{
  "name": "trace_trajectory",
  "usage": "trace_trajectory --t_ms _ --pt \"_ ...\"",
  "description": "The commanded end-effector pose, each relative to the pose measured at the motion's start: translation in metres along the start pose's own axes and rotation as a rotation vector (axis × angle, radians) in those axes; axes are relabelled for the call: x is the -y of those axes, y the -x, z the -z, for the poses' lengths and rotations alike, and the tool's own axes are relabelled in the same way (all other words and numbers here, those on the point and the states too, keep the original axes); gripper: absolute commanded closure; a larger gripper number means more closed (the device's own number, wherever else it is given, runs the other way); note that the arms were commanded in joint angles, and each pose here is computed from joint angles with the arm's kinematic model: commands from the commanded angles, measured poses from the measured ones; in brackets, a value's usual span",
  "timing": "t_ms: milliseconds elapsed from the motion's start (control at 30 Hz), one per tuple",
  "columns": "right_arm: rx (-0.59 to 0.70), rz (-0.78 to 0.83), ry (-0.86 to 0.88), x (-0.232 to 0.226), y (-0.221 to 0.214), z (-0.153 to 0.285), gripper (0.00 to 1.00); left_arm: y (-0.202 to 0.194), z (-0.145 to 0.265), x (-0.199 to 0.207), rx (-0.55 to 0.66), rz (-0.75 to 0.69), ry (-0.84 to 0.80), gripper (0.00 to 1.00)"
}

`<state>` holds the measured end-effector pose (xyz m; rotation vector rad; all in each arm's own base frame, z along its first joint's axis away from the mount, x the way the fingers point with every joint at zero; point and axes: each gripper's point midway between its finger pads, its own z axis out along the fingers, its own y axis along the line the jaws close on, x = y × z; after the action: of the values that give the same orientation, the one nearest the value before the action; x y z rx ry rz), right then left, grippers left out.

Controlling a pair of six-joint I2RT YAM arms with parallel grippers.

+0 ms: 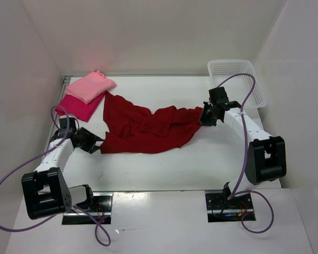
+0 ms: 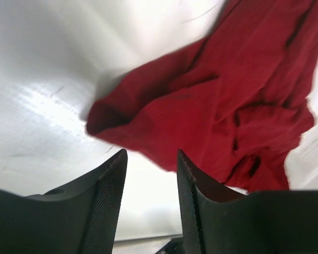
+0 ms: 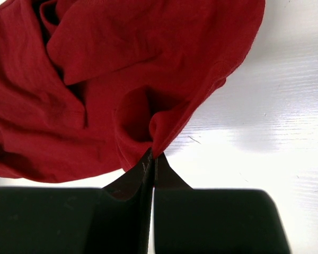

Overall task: Fold and stack the t-shirts
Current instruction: Flatten out the tshirt

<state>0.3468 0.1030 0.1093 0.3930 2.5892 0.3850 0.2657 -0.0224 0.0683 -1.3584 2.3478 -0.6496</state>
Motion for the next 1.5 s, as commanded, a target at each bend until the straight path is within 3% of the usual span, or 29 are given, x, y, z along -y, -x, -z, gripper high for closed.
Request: trace_trajectory --t_ms 0,267,500,900,1333,1467 --pt "0.017 0.015 0.020 -0.006 0.001 0.004 1.00 0.015 -0.001 0.026 0.047 0.048 -0.089 0.50" --pt "0.022 0.015 0.012 -0.005 0.002 0.004 1.00 0.020 -0.007 0.017 0.072 0.005 -0.007 0.57" --pt "0.030 0.016 0.017 -0.006 0.004 0.004 1.00 0.012 -0.016 0.007 0.073 -0.022 0.042 0.46" --pt "0.038 0.017 0.021 -0.008 0.007 0.005 1.00 0.006 -0.033 0.008 0.059 -0.076 0.082 0.53" --pt "0.045 0.018 0.026 -0.011 0.012 0.006 1.00 0.009 -0.038 0.010 0.064 -0.084 0.099 0.94" --pt "0.053 0.019 0.030 -0.013 0.015 0.007 1.00 0.014 -0.030 0.026 0.073 -0.090 0.067 0.97"
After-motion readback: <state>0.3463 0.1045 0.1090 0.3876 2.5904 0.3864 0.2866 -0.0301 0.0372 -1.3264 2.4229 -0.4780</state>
